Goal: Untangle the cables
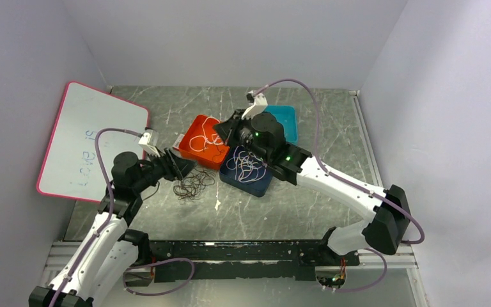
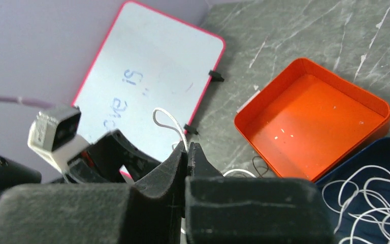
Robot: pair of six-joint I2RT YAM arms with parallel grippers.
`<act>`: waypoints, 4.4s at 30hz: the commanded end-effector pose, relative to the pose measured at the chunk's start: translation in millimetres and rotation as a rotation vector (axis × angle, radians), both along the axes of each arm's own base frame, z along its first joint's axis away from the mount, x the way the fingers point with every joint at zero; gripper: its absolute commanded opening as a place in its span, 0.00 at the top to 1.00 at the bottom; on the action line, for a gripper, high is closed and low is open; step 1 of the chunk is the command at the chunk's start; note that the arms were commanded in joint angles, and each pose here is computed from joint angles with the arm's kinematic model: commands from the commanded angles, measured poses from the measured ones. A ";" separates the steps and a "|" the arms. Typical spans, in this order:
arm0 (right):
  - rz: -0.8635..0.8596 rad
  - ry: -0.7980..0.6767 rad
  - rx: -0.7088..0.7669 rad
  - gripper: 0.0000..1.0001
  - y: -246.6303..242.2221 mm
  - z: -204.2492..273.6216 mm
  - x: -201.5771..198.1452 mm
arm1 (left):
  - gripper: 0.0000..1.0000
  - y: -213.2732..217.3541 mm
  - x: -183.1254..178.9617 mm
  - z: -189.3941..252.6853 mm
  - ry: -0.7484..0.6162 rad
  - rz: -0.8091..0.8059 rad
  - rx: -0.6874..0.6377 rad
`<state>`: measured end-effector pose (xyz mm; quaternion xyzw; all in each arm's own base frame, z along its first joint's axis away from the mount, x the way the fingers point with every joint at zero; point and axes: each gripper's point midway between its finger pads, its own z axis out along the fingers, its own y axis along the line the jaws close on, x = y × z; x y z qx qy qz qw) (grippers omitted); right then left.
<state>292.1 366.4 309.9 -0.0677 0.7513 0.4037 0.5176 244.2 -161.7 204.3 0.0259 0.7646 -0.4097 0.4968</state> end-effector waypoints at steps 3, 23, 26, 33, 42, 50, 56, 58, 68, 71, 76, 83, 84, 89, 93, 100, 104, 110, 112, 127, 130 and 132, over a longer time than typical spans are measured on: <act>-0.141 0.033 0.171 1.00 -4.7 26.0 19.9 | 0.33 -8.4 -11.1 22.0 -0.110 -0.073 -0.039; 0.015 0.071 0.379 1.00 46.5 61.9 13.9 | 0.28 -11.1 20.1 10.9 -0.163 -0.024 -0.069; 0.028 0.073 0.390 1.00 48.9 63.9 11.4 | 0.28 -18.4 24.2 13.7 -0.178 -0.045 -0.080; 0.064 0.080 0.424 1.00 50.5 70.1 3.1 | 0.33 -24.0 44.5 5.5 -0.156 -0.006 -0.096; 0.044 0.076 0.407 1.00 43.0 66.0 1.0 | 0.68 -32.0 58.0 14.5 -0.141 -0.012 -0.164; -0.010 0.034 0.372 1.00 26.9 69.4 3.8 | 0.89 -18.3 53.5 -3.0 -0.084 0.062 -0.115; -0.068 -0.034 0.344 1.00 7.4 84.3 5.2 | 0.93 4.5 45.1 -37.9 0.035 0.189 -0.048; -0.091 -0.061 0.333 1.00 -1.4 91.0 5.2 | 0.93 12.4 41.0 -51.5 0.085 0.236 -0.036; -0.286 -0.198 0.226 1.00 -61.1 115.7 9.4 | 0.93 62.5 23.3 -119.0 0.387 0.563 0.017; -0.342 -0.233 0.196 1.00 -80.1 123.1 8.5 | 0.93 67.9 19.9 -127.1 0.428 0.596 0.038; -0.339 -0.279 0.136 1.00 -90.8 127.3 2.8 | 0.89 63.6 17.3 -124.1 0.426 0.550 0.071; -0.212 -0.268 -0.069 1.00 -73.1 98.8 -0.9 | 0.37 71.0 10.6 -95.8 0.404 0.551 0.124; -0.200 -0.255 -0.096 1.00 -70.5 94.1 0.7 | 0.35 72.2 10.4 -88.2 0.387 0.552 0.126; -0.167 -0.151 -0.208 1.00 -63.1 52.3 10.6 | 0.33 64.7 12.9 -39.9 0.234 0.476 0.107; -0.148 -0.113 -0.234 1.00 -58.3 29.6 12.4 | 0.32 31.4 8.2 18.8 0.014 0.257 0.025; -0.095 -0.079 -0.239 1.00 -43.4 -3.4 10.5 | 0.31 -7.1 3.8 81.4 -0.136 0.038 -0.113; -0.074 -0.071 -0.216 1.00 -32.1 -10.5 3.8 | 0.31 -15.7 13.7 95.4 -0.152 0.017 -0.142; -0.062 -0.072 -0.220 1.00 -20.6 -14.3 -0.2 | 0.21 -30.6 23.8 103.5 -0.150 -0.011 -0.137; -0.059 -0.075 -0.218 1.00 -18.5 -13.8 -0.3 | 0.23 -34.0 25.6 102.5 -0.148 -0.013 -0.131; -0.018 -0.070 -0.205 1.00 -10.2 -16.7 -8.0 | 0.28 -49.2 42.3 96.3 -0.102 0.002 -0.097; -0.002 -0.074 -0.194 1.00 -8.3 -13.5 -10.9 | 0.30 -48.4 45.5 93.2 -0.095 0.017 -0.088; 0.008 -0.073 -0.186 1.00 -6.7 -11.7 -12.2 | 0.34 -48.2 49.3 91.5 -0.090 0.028 -0.084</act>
